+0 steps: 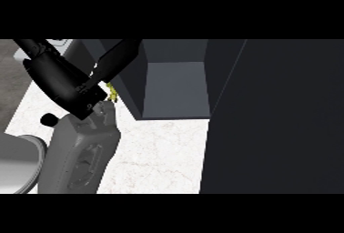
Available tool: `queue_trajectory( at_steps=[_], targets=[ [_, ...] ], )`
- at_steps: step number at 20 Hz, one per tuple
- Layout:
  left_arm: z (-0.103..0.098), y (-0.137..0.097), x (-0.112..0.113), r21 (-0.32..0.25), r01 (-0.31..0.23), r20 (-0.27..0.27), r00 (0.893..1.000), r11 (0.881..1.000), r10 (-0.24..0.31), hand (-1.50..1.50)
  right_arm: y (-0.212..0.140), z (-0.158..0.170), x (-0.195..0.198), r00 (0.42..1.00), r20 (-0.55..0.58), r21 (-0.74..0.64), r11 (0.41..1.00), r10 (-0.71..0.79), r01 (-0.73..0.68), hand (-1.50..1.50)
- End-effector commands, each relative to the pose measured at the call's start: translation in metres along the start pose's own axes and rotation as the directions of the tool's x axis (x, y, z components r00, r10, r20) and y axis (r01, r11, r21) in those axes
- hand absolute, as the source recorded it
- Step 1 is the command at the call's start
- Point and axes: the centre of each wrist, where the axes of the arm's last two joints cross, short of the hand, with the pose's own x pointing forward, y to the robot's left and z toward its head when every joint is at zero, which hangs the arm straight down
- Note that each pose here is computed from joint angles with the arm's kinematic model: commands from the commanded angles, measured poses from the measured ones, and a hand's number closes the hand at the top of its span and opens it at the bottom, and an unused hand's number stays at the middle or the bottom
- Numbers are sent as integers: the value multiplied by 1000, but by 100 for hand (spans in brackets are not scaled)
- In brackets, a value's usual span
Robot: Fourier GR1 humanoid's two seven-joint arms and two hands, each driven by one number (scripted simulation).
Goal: Pick up the wine, place it into the cabinet and close the cabinet
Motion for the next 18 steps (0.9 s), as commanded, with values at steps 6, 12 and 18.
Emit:
queue_trajectory(
  at_steps=[6,12,18],
  targets=[
    [11,-32,64,54,13,-39,999,998,-11,-150,3,0,16,1000,-10,-2,1000,2,-2,-150],
    [16,-37,90,106,52,-7,999,993,-52,-150,13,1,28,1000,9,9,1000,-3,3,-150],
    [25,-23,90,94,105,-23,994,990,-103,-150,9,-4,29,999,22,24,999,24,-24,-150]
  ],
)
